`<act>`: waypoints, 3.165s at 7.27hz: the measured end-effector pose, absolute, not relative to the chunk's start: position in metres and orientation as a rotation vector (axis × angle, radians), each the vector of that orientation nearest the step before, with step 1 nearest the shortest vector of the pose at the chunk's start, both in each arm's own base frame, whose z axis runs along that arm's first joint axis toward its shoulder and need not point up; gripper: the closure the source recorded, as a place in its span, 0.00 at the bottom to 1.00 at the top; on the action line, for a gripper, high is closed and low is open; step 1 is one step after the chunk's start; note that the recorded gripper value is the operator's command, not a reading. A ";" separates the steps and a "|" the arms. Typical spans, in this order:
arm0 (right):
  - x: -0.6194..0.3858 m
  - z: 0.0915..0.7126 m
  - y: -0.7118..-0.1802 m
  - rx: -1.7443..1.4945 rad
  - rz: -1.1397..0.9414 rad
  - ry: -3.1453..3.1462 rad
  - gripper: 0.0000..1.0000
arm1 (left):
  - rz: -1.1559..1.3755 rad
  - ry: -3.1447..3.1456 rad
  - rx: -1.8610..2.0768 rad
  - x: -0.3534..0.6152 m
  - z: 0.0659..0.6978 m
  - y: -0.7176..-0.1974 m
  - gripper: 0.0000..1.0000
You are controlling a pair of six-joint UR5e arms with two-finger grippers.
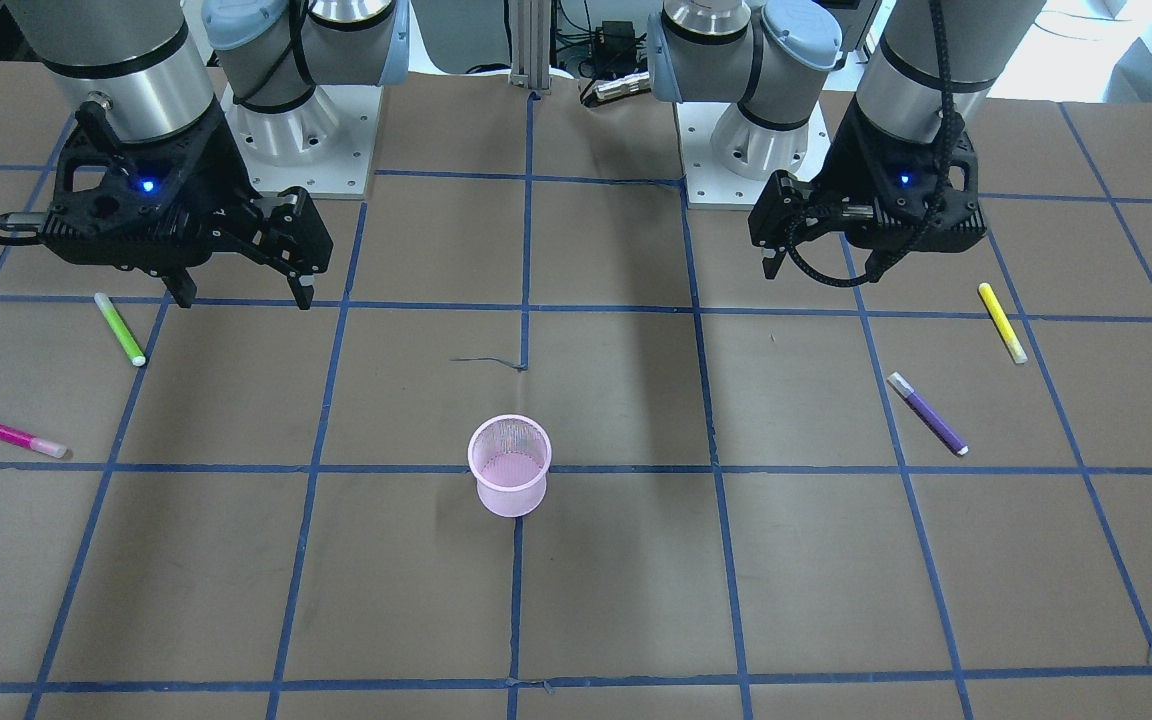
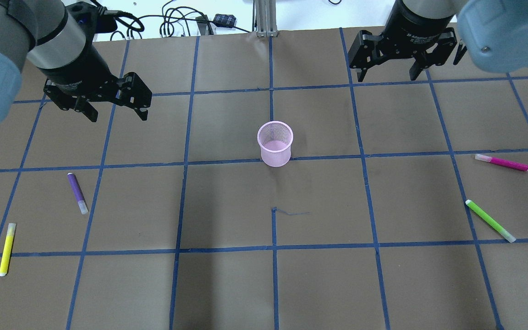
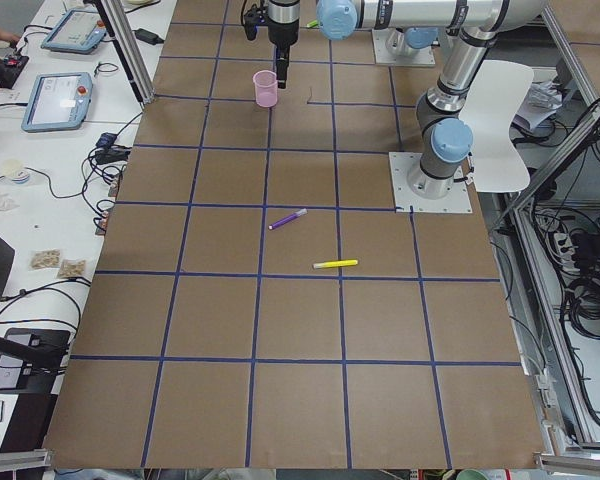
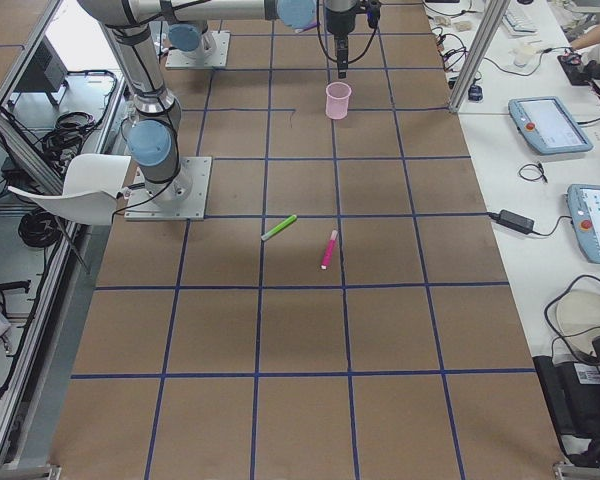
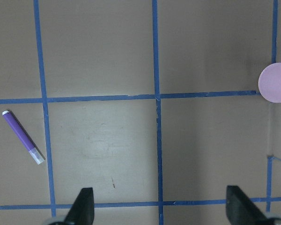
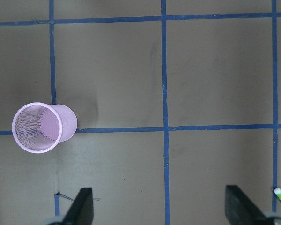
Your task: Insert purple and pink pens into pink cup
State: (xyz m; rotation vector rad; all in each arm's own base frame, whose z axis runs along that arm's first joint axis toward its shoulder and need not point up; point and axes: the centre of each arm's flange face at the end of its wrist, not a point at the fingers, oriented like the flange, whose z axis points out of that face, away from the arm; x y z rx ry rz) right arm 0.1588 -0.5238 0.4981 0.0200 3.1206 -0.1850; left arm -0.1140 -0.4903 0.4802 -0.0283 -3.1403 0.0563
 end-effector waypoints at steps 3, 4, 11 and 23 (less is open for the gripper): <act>0.157 0.497 -0.526 0.031 -0.180 3.126 0.00 | 0.048 -3.141 -0.023 -0.112 0.476 -0.490 0.00; 0.153 0.495 -0.527 0.045 -0.163 3.142 0.00 | 0.047 -3.141 -0.019 -0.111 0.475 -0.491 0.00; -0.051 0.468 -0.552 -0.050 -0.077 3.188 0.00 | 0.043 -3.146 0.134 -0.051 0.451 -0.524 0.00; -0.289 0.243 -0.541 -1.658 -0.403 2.278 0.00 | -0.239 -3.083 0.443 0.193 0.221 -0.562 0.02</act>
